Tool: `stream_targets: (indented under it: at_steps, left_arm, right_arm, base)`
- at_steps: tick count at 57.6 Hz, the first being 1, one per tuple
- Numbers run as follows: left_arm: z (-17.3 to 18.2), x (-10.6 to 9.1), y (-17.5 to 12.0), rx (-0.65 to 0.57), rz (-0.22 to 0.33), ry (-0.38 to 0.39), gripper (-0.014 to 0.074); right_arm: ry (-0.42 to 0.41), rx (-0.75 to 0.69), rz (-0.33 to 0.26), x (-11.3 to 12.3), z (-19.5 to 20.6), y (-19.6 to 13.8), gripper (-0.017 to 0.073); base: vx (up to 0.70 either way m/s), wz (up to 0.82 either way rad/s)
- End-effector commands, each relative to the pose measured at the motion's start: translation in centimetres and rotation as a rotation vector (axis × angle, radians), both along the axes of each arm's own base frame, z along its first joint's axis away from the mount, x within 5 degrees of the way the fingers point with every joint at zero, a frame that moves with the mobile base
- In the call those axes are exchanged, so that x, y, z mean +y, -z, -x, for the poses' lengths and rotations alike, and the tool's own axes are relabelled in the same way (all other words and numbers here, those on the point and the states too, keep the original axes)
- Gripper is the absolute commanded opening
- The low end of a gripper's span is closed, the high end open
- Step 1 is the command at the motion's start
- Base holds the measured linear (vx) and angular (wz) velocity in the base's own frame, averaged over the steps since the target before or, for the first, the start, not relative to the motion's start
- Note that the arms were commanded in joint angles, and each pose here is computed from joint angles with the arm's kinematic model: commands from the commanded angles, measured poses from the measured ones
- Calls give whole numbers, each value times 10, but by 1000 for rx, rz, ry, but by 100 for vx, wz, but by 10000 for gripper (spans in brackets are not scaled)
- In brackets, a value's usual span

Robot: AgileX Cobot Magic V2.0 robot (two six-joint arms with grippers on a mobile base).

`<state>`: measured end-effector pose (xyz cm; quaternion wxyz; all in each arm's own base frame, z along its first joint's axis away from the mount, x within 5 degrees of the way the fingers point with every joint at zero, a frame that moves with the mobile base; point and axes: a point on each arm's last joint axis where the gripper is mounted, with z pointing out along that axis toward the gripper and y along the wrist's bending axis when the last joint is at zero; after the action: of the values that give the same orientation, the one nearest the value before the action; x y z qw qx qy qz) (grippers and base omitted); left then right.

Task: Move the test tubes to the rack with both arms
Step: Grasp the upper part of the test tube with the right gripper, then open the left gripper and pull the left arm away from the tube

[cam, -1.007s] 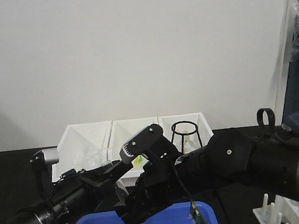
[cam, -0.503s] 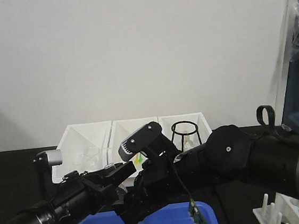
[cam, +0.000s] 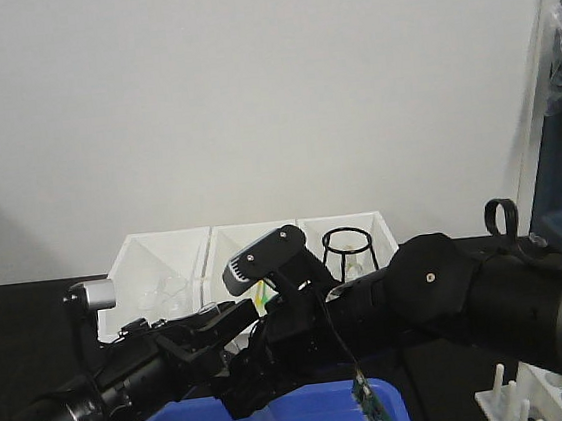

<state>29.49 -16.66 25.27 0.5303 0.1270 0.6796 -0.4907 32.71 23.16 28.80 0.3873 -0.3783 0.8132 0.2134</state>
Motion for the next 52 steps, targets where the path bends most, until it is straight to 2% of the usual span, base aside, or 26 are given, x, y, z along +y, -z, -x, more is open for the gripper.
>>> stream_targets:
  at_steps: [1, 8, 16, 42, 52]
  left_arm:
    - [4, -1, -31, -97, 113, 25, 32]
    - [4, -1, -31, -97, 113, 25, 32]
    - [4, -1, -31, -97, 113, 25, 32]
    - [4, -1, -31, -98, 114, 26, 33]
    - [3, -1, -30, -89, 105, 17, 53]
  right_arm:
    - [40, -109, -80, -3, 1, -35, 472]
    - [39, -107, -80, -3, 1, -35, 442]
    - [36, -103, -79, -2, 1, -35, 365]
    - [39, -83, -99, -2, 2, -35, -13]
    - [55, -94, -107, -2, 1, -36, -12]
  base:
    - [0, 0]
    - [0, 0]
    - [0, 0]
    - [0, 0]
    - [0, 0]
